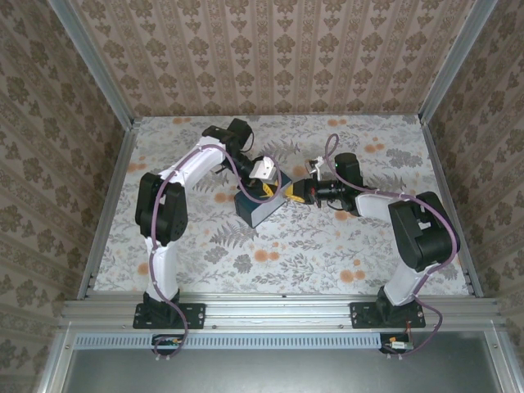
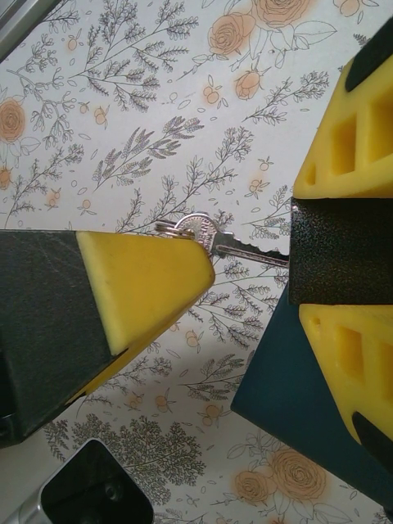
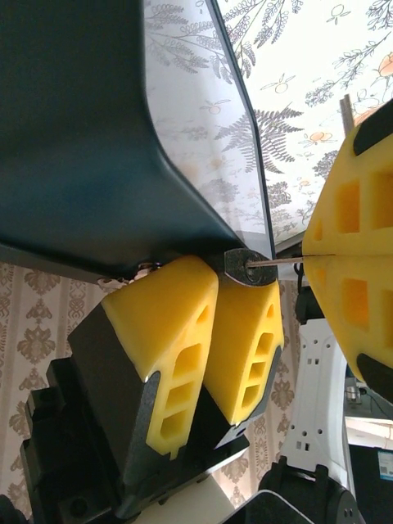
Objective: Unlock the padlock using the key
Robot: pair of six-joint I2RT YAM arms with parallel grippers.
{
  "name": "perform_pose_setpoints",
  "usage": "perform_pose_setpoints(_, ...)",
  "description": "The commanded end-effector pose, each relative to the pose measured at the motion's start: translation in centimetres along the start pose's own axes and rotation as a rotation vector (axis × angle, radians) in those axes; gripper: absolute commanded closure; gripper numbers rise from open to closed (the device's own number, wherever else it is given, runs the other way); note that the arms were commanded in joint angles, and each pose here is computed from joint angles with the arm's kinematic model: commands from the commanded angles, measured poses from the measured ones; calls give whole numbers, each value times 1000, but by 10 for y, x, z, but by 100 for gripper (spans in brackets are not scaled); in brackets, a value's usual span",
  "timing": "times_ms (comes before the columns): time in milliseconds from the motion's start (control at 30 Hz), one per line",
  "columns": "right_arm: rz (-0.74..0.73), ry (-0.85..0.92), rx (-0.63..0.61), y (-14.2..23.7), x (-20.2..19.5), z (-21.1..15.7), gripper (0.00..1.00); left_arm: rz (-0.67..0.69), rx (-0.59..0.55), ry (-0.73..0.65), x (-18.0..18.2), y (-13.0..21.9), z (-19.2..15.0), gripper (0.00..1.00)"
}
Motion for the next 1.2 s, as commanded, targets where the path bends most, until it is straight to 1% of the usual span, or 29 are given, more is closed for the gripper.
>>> perform_pose_setpoints(0, 19, 54, -19, -7, 10, 10, 100, -30, -22, 6, -10, 2, 5, 79)
perform_pose_setpoints(267, 40, 50, -31, -7, 13, 9, 100, -19, -8, 15, -7, 1, 4, 78)
perform_pose_setpoints(333, 37, 45, -28, -8, 11, 7, 97, -17, -9, 18, -7, 1, 3, 78)
perform_pose_setpoints(400, 34, 30, -24, -9, 8, 5, 96, -14, -8, 18, -6, 1, 3, 78)
perform_pose_setpoints(500, 37, 21, -22, -11, 7, 3, 99, -11, -8, 22, -6, 1, 3, 78)
perform_pose_setpoints(833, 68, 5, -27, -11, 6, 1, 100, -2, -7, 30, -5, 0, 0, 78)
perform_pose_setpoints(1000, 80, -25, -12, -8, 0, 1, 100, 4, -6, 23, -7, 4, -2, 74)
perform_pose_setpoints(1167, 81, -37, -12, -12, -2, 12, 100, -21, -32, -1, -13, 4, 0, 80)
Point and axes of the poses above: each hand's point on the last joint's axis, 136 mm out from that joint toward the fingers, its own y axis back along the fingers, its own x axis along the line the jaws close on, z = x × y, the point moved 8 cm from there along y, back along the fingers
